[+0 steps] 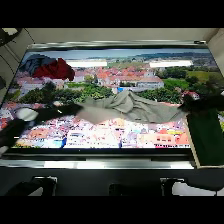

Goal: Fold the shirts.

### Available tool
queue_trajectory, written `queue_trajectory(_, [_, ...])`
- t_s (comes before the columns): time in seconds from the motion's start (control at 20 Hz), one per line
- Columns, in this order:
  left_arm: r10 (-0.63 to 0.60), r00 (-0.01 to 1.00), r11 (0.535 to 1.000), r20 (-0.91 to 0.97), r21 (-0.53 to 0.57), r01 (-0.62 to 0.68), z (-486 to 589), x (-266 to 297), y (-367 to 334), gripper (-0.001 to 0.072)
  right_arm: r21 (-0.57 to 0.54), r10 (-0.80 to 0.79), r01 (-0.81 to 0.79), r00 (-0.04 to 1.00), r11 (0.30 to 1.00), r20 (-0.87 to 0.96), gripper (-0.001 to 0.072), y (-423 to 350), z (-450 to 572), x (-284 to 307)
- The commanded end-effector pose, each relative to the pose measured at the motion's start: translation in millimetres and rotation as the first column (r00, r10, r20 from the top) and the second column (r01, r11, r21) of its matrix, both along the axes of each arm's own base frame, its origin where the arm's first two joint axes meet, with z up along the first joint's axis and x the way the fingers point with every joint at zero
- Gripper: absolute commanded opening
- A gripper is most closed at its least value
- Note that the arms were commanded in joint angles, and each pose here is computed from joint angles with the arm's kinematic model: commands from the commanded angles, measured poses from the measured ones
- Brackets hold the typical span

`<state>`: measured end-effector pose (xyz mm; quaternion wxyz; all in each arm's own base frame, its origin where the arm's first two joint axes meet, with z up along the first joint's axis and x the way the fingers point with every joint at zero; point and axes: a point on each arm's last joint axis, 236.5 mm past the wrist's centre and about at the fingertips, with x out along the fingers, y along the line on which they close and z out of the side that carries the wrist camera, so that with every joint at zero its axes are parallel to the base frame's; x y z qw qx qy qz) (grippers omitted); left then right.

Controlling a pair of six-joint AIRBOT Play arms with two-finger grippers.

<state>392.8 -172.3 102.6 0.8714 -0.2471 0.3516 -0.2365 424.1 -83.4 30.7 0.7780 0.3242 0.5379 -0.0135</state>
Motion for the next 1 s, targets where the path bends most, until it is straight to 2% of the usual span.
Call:
queue_trajectory(0.0, [0.242,0.781,0.961,0.575,-0.030,-0.276,245,-13,101,0.0028,-0.186,-0.021,0.141,0.846,0.972,0.532,0.0052,-18,210,38])
queue_trajectory(0.1, [0.363,0.448,0.885,0.817,-0.152,-0.440,394,-89,157,0.0028,-0.296,0.022,0.368,0.594,0.881,0.804,0.0052,-32,367,-4])
queue_trajectory(0.15, [0.366,0.317,0.854,0.875,-0.180,-0.488,441,-132,168,0.0028,-0.299,0.027,0.488,0.488,0.820,0.873,0.0052,-37,424,-44])
queue_trajectory(0.2, [0.362,0.249,0.837,0.899,-0.195,-0.512,467,-163,169,0.0028,-0.281,0.012,0.568,0.430,0.773,0.903,0.0052,-39,456,-81])
queue_trajectory(0.25, [0.368,0.227,0.833,0.902,-0.211,-0.512,480,-186,163,0.0028,-0.240,-0.024,0.619,0.387,0.748,0.922,0.0052,-36,473,-114])
queue_trajectory(0.35, [0.374,0.226,0.838,0.900,-0.223,-0.497,489,-210,150,0.0029,-0.199,-0.037,0.626,0.343,0.754,0.938,0.0052,-17,489,-151])
queue_trajectory(0.45, [0.366,0.182,0.839,0.913,-0.239,-0.489,501,-228,143,0.0030,-0.181,-0.026,0.609,0.315,0.772,0.949,0.0052,0,498,-173])
queue_trajectory(0.6, [0.365,0.114,0.832,0.924,-0.269,-0.484,518,-245,142,0.0030,-0.210,-0.007,0.604,0.337,0.769,0.942,0.0052,13,495,-197])
queue_trajectory(0.75, [0.379,0.084,0.822,0.922,-0.293,-0.488,524,-245,149,0.0029,-0.296,-0.008,0.553,0.481,0.779,0.877,0.0052,21,459,-205])
queue_trajectory(0.85, [0.385,0.115,0.822,0.916,-0.284,-0.494,519,-230,154,0.0029,-0.384,0.005,0.480,0.620,0.789,0.785,0.0052,24,421,-205])
queue_trajectory(0.95, [0.383,0.223,0.833,0.896,-0.231,-0.502,499,-194,161,0.0029,-0.423,-0.008,0.411,0.725,0.807,0.689,0.0051,23,388,-201])
